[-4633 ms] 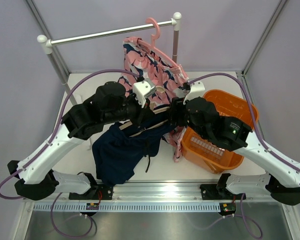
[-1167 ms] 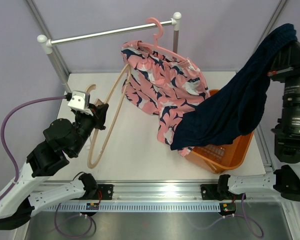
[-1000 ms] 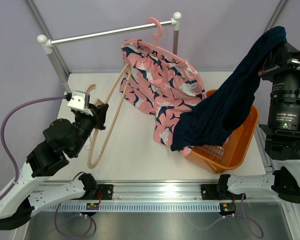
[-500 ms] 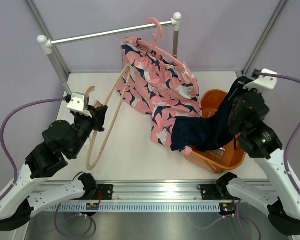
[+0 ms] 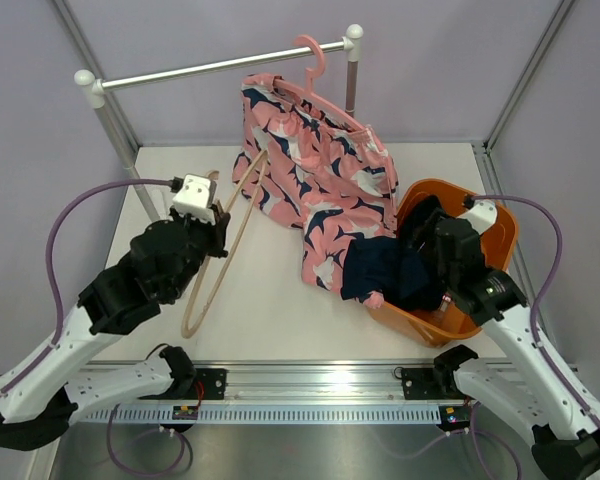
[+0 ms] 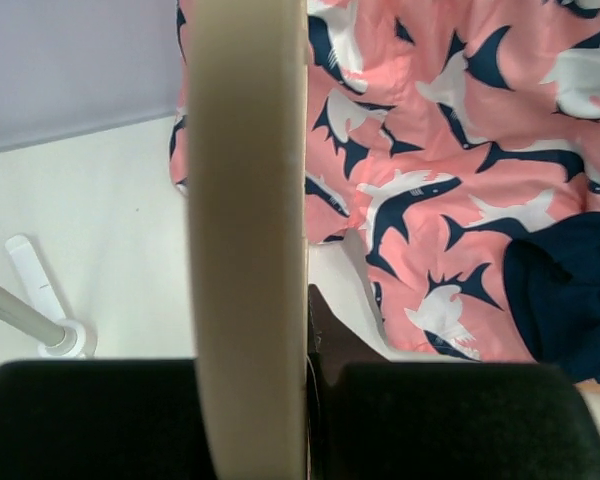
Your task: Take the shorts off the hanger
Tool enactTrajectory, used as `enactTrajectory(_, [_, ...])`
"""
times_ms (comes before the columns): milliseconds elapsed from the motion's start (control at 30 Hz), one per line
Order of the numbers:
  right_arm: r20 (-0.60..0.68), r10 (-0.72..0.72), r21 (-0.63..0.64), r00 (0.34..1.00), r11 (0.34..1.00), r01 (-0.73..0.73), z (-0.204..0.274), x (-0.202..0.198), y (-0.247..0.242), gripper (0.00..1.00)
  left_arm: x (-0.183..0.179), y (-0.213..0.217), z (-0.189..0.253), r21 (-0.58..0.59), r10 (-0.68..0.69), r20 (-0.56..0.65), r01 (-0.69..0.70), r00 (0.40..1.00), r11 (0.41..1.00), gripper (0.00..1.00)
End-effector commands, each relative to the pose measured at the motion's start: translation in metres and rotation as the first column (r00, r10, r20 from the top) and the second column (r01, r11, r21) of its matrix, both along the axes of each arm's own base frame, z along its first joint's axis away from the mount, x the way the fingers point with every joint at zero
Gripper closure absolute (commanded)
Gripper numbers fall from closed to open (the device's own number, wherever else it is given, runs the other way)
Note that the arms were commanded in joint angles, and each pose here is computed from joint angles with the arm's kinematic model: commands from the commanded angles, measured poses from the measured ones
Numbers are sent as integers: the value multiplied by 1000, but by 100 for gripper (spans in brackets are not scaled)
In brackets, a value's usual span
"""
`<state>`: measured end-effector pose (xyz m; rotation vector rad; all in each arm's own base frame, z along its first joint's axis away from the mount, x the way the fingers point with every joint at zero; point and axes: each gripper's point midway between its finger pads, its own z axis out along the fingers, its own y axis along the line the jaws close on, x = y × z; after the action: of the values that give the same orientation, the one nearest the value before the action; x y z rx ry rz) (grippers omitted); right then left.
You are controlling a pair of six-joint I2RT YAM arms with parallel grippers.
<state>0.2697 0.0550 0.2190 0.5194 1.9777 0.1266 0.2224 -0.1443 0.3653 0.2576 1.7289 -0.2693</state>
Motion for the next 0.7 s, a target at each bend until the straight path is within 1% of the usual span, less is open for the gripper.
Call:
enactTrajectory(0, [143,0,122,990,992,-18,58,-2,5,32,13,9,15,-51,86,-16,-87,996,995,100])
enactTrajectory(167, [229,28,133,973,989,-60,99,-16,2,24,37,12,11,-38,142,-95,-146,985,989,100])
enactTrajectory(300, [277,68,143,958,983,-111,124,-22,6,21,59,20,17,-55,178,-128,-186,976,981,100])
enactTrajectory(467, [326,129,156,937,970,-188,146,-24,18,21,76,23,50,-78,204,-76,-209,976,975,100])
enactTrajectory(500, [328,140,157,934,967,-200,148,-24,20,21,80,31,66,-94,231,-49,-235,972,968,100])
enactTrajectory(567, [337,166,162,927,959,-231,152,-24,26,21,91,32,72,-90,248,-46,-251,968,964,100])
enactTrajectory(600, [347,173,167,922,956,-243,154,-24,28,21,94,38,85,-106,260,-24,-261,965,959,100])
enactTrajectory(667, [357,202,182,912,943,-280,158,-26,35,21,106,40,90,-105,278,-14,-278,960,955,100])
